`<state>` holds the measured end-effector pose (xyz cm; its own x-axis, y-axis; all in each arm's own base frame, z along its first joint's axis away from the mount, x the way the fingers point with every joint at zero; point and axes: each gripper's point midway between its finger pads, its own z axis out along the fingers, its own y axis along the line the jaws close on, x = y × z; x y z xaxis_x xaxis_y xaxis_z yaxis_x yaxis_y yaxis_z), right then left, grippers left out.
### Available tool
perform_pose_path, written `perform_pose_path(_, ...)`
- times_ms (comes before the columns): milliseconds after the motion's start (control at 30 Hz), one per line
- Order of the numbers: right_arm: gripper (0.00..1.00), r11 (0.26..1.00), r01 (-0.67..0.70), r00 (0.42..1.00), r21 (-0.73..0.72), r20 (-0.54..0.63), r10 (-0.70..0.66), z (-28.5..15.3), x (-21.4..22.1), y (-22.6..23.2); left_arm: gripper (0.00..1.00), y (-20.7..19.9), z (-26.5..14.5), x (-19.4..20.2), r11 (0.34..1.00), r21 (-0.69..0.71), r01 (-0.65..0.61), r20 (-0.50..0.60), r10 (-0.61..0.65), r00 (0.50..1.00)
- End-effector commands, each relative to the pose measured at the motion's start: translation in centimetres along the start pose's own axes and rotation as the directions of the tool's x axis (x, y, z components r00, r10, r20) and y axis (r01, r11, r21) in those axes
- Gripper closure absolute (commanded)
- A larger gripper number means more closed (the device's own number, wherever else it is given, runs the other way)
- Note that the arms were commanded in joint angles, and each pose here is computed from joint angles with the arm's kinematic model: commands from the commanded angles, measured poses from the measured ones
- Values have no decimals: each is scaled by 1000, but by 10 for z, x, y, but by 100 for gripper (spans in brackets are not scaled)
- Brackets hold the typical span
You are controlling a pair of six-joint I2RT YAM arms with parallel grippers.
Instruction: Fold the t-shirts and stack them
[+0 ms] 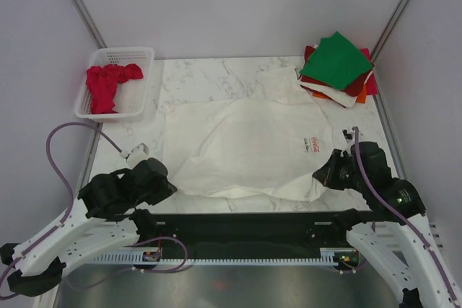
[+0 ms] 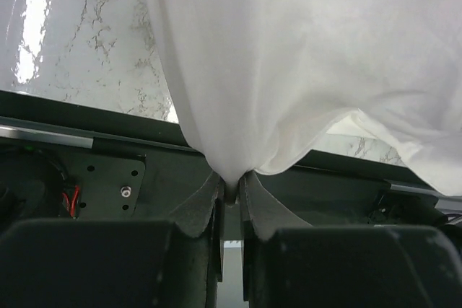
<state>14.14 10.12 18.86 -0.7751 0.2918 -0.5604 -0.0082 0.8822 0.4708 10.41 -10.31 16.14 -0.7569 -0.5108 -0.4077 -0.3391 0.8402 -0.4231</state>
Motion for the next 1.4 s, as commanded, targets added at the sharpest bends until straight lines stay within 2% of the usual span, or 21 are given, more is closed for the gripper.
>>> perform_pose_path(0, 100, 1000, 10, 994, 12, 106, -11, -32, -18, 2, 90, 53, -18, -7, 975, -179, -129, 6, 132, 991)
perform_pose_path(100, 100, 1000, 13, 994, 7, 111, -13, -22, -27, 7, 88, 52, -18, -12, 967, -204, -153, 17, 159, 987)
perform_pose_path(200, 100, 999, 37, 994, 12, 103, -38, -9, -39, 13, 81, 48, -17, -20, 953, -240, -183, 36, 197, 980)
perform_pose_path(367, 100, 993, 70, 978, 94, 189, -86, 8, -84, 15, 75, 27, -18, -37, 933, -261, -249, 64, 274, 960)
perform_pose_path(400, 100, 991, 73, 976, 109, 196, -94, 11, -90, 14, 75, 17, -15, -42, 937, -246, -248, 82, 275, 958)
perform_pose_path(500, 100, 983, 86, 971, 165, 209, -120, 26, -111, 14, 77, 4, -2, -48, 907, -265, -328, 36, 349, 936)
perform_pose_path(567, 100, 979, 97, 970, 178, 203, -133, 41, -121, 16, 80, -1, 11, -60, 919, -264, -293, 40, 314, 949)
perform_pose_path(600, 100, 979, 103, 971, 177, 197, -138, 46, -123, 17, 81, -4, 14, -57, 917, -223, -331, 3, 340, 940)
perform_pose_path(633, 100, 978, 107, 970, 179, 199, -143, 52, -127, 18, 81, -9, 21, -70, 939, -199, -281, 40, 295, 955)
perform_pose_path(800, 100, 966, 139, 981, 220, 103, -165, 90, -130, 14, 80, 5, 49, -84, 940, -200, -275, -66, 267, 961)
perform_pose_path(967, 100, 958, 142, 982, 249, 86, -168, 110, -140, 9, 80, -1, 70, -86, 937, -181, -299, -123, 280, 952)
perform_pose_path(1100, 100, 951, 125, 986, 282, 74, -152, 124, -150, -1, 78, 1, 87, -85, 930, -188, -316, -188, 282, 941)
perform_pose_path(1367, 100, 941, 107, 993, 321, 14, -117, 173, -157, -16, 78, 10, 111, -100, 915, -245, -321, -236, 265, 935)
